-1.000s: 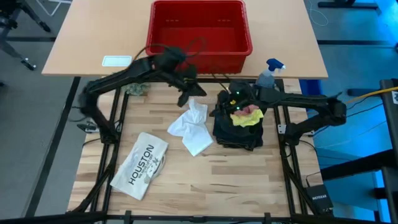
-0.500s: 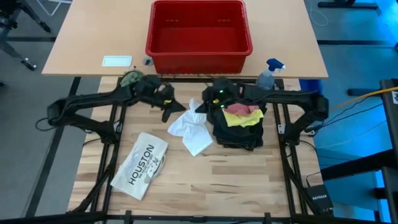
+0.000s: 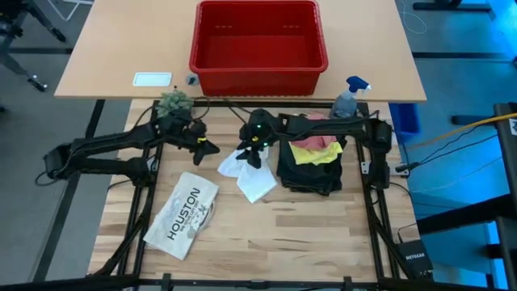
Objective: Fold laundry
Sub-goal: Fold the white panty
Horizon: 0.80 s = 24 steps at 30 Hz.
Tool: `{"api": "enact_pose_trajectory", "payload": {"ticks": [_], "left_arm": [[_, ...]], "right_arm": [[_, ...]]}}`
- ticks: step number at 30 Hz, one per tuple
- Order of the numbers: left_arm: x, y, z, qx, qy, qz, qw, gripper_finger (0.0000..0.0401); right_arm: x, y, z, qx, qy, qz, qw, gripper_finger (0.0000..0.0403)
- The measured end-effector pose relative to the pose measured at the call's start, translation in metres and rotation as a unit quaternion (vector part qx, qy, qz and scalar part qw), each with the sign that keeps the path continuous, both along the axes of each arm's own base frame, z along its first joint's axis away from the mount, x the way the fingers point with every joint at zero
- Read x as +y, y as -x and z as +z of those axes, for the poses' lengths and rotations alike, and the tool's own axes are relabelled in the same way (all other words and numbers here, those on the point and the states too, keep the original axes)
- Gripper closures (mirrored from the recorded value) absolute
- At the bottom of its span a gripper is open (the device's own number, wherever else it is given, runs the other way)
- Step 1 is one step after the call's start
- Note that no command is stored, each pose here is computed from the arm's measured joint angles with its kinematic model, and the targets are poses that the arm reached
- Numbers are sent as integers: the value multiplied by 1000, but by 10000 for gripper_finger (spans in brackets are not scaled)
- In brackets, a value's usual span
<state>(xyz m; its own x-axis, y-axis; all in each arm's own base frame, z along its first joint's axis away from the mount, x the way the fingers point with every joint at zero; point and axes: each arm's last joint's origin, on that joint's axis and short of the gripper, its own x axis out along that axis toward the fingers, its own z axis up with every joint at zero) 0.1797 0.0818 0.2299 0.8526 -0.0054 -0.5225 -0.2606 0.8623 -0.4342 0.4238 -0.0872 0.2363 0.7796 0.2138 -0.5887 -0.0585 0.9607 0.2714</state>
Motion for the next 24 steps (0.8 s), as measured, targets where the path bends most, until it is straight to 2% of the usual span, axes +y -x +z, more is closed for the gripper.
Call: {"api": "enact_pose_trajectory", "payload": {"ticks": [4, 9, 15, 24], "left_arm": [[-1, 16, -3, -14, 6, 27, 1000, 332], [-2, 23, -1, -26, -2, 33, 999, 308], [-2, 23, -1, -25, -17, 31, 999, 303], [-2, 23, -2, -23, -18, 30, 999, 303]], "right_arm": [[-3, -8, -14, 15, 22, 4, 1000, 189], [-5, -14, -30, 31, 56, 3, 998, 185], [-6, -20, -54, 57, 75, 3, 996, 185], [7, -28, -67, 62, 108, -6, 992, 185]]}}
